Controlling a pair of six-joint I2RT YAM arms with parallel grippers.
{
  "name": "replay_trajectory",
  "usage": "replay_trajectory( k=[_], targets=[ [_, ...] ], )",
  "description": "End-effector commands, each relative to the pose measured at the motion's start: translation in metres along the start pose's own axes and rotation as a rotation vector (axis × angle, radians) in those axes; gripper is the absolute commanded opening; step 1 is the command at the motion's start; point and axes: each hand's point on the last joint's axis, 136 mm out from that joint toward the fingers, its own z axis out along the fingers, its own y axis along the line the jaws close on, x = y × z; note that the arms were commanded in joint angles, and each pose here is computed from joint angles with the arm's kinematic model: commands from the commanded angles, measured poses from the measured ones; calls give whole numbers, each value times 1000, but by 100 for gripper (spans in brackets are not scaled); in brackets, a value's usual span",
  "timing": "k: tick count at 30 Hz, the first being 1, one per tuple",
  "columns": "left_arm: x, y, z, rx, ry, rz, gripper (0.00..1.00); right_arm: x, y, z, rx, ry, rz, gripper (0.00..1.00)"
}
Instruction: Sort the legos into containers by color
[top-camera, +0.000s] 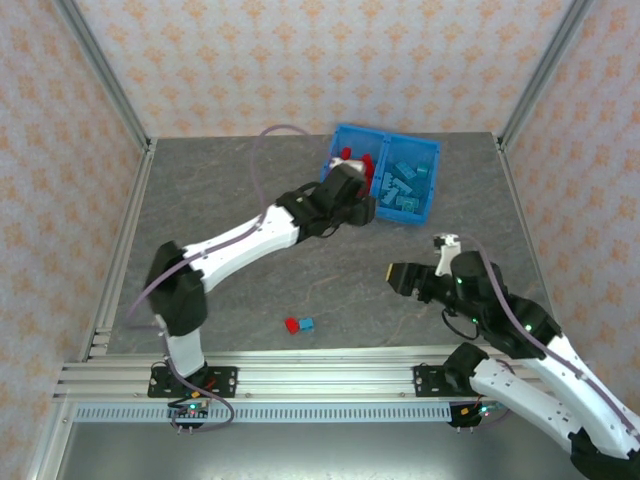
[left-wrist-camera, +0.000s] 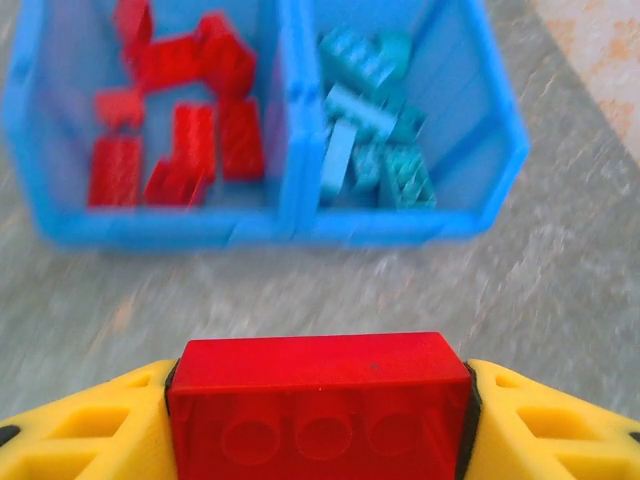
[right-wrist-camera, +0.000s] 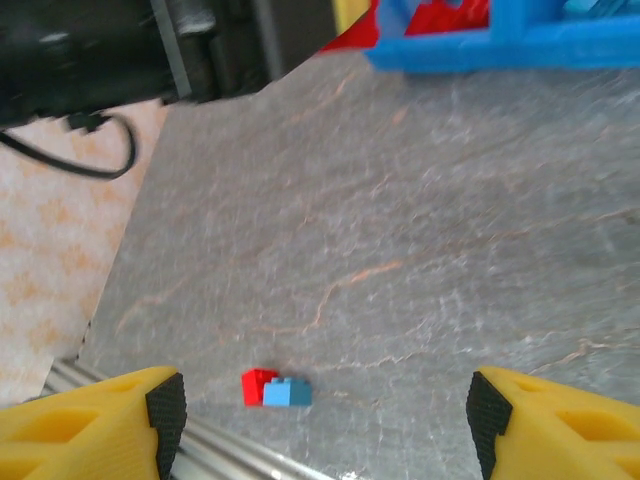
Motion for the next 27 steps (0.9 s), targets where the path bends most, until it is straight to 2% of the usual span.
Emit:
replay_trajectory(
  k=[1,5,12,15,19,23,27],
  targets=[
    [-46,-25,28,9,-112,103,47,-14,-18,-22,90,-97,29,76],
    [-73,-30,54,-39,-154,101,47,-11,-26,-30,111,-105,42,76],
    [-115,45,103,-227,-212,-26,45,-7,-27,-29,107,-94,44,76],
    [-125,70,120,-229,-229,-76,45,-8,-28,-29,112,-101,43,76],
    [-126,74,145,-170,-242,-63,46,-7,-29,-26,113,-103,47,76],
    [-128,73,149,-171,-260,-38,60,-8,-28,-24,106,-105,58,76],
    [-142,65,125,-147,-272,-46,74,-9,-24,-25,91,-107,63,76]
  ],
)
